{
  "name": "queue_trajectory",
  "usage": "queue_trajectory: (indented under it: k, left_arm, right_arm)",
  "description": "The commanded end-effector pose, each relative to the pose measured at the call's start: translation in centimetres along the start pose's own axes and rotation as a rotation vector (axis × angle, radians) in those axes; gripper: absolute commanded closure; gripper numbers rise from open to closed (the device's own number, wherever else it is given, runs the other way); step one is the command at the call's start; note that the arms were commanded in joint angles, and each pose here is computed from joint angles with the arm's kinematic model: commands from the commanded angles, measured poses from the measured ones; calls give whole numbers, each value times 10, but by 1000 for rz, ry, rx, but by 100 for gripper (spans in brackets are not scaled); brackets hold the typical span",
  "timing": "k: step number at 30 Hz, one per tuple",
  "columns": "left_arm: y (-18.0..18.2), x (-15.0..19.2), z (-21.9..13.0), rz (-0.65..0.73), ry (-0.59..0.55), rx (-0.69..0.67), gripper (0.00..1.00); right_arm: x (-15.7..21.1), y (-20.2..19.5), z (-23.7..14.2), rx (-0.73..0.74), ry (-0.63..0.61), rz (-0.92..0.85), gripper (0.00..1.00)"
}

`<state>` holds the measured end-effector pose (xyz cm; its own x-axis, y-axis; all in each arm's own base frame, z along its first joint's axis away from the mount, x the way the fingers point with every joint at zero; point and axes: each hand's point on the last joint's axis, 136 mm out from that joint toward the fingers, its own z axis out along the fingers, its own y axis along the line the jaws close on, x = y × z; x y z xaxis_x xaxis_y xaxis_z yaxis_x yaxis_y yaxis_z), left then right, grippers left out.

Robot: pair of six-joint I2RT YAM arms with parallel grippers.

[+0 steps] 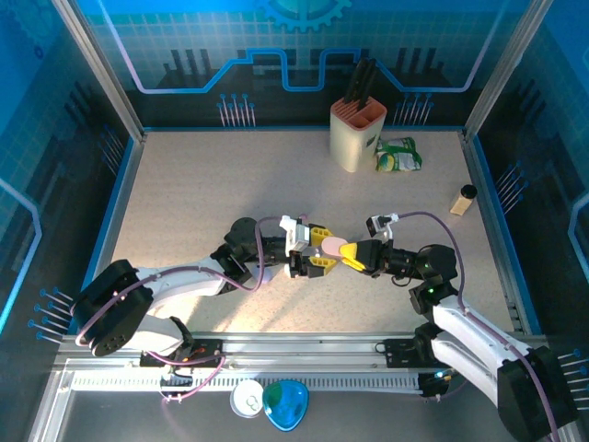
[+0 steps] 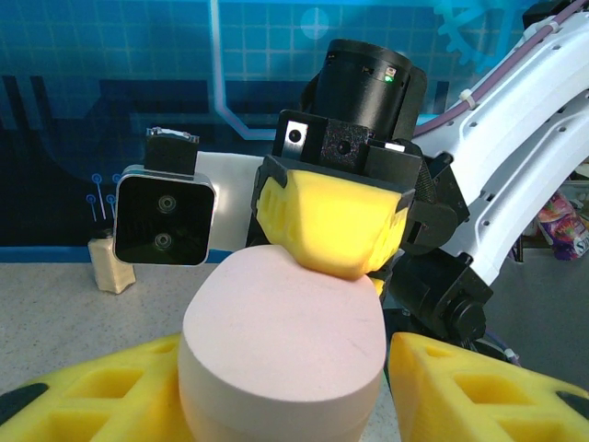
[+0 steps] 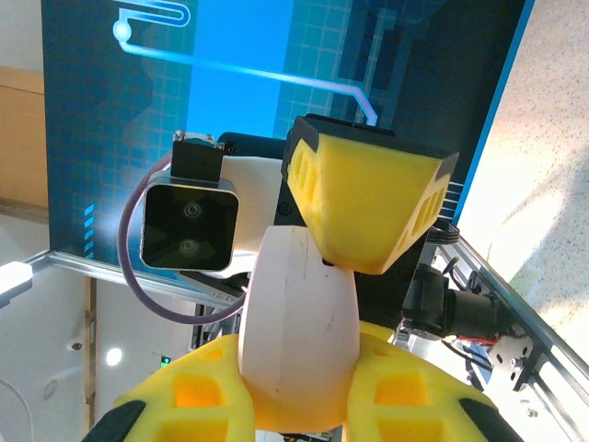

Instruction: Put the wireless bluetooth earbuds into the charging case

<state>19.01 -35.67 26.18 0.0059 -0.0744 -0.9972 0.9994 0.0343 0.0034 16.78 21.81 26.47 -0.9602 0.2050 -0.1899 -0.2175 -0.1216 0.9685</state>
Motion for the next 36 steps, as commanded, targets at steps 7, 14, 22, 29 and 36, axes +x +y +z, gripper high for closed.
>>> queue_trajectory:
  k: [7, 14, 22, 29, 36]
  left_arm:
    - [-6, -7, 4, 27, -17, 45, 50]
    - [-6, -6, 5, 28, -16, 48, 49]
    - [-8, -9, 4, 29, -18, 55, 59]
    - [-7, -6, 3, 20, -5, 50, 63]
    - [-10, -3, -7, -20, 48, 34, 63]
  right_arm:
    - [-1, 16, 3, -33, -3, -52, 100]
    - [-1, 17, 4, -36, -4, -54, 100]
    - [0, 15, 4, -29, -4, -55, 100]
    - [-3, 20, 5, -25, -6, -85, 61]
    - [-24, 9, -10, 210, -60, -296, 23]
